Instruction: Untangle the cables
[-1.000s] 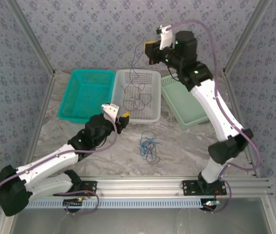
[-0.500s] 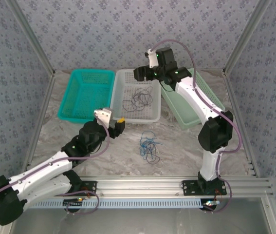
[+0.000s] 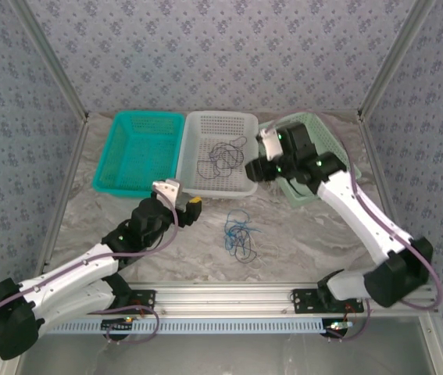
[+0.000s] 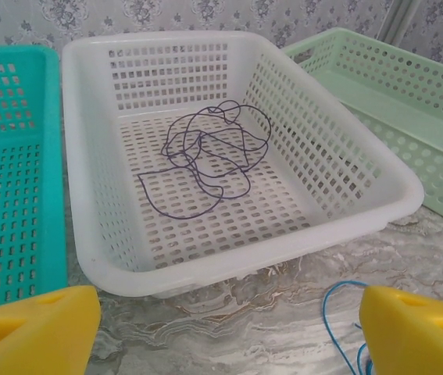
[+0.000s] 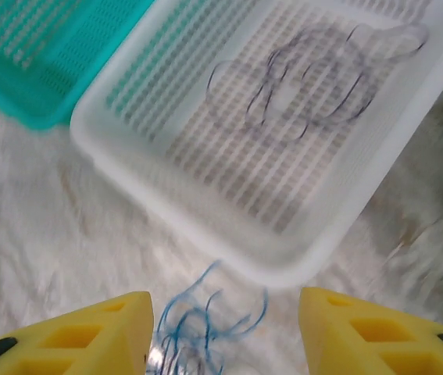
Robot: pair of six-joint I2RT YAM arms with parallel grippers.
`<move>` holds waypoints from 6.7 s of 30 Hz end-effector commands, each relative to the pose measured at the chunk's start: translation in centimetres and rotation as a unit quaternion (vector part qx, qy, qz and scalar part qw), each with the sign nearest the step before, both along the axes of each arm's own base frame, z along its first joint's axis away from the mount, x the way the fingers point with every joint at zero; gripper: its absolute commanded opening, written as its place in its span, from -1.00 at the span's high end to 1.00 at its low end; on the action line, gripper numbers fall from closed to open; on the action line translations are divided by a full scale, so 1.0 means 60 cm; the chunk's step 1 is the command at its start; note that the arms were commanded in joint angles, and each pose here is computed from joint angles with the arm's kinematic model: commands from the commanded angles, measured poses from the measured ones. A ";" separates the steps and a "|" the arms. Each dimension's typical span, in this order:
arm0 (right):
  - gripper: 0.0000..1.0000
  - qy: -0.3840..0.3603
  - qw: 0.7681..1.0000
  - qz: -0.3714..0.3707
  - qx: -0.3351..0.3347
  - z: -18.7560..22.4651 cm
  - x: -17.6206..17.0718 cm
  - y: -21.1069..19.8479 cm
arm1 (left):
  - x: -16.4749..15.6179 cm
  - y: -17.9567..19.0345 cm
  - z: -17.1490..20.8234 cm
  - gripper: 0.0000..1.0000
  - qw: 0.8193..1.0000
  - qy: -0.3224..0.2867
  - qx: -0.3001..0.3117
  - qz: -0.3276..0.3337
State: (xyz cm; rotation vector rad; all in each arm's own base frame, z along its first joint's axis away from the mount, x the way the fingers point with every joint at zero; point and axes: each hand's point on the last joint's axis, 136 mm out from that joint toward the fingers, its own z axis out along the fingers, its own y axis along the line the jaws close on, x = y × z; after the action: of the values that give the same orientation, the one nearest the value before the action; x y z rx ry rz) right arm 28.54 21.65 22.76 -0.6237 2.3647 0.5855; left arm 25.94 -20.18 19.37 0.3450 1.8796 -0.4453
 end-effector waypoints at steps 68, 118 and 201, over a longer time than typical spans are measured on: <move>1.00 -0.053 0.983 0.065 0.165 0.080 -0.137 0.081 | -0.054 -0.190 0.074 -0.76 0.973 -0.067 -0.096 -0.201; 1.00 -0.155 0.957 0.048 0.241 0.245 -0.181 -0.012 | 0.039 -0.161 -0.031 -0.15 0.999 0.022 0.039 -0.032; 1.00 -0.229 0.922 0.044 0.310 0.450 -0.120 0.003 | -0.054 -0.155 0.051 -0.87 0.973 -0.131 -0.011 -0.189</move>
State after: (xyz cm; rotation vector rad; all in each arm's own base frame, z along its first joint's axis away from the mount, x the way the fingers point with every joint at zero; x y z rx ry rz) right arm 22.13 21.58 47.67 -0.4929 1.6495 0.9794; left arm 22.52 -28.74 20.27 0.7061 1.6202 -0.6311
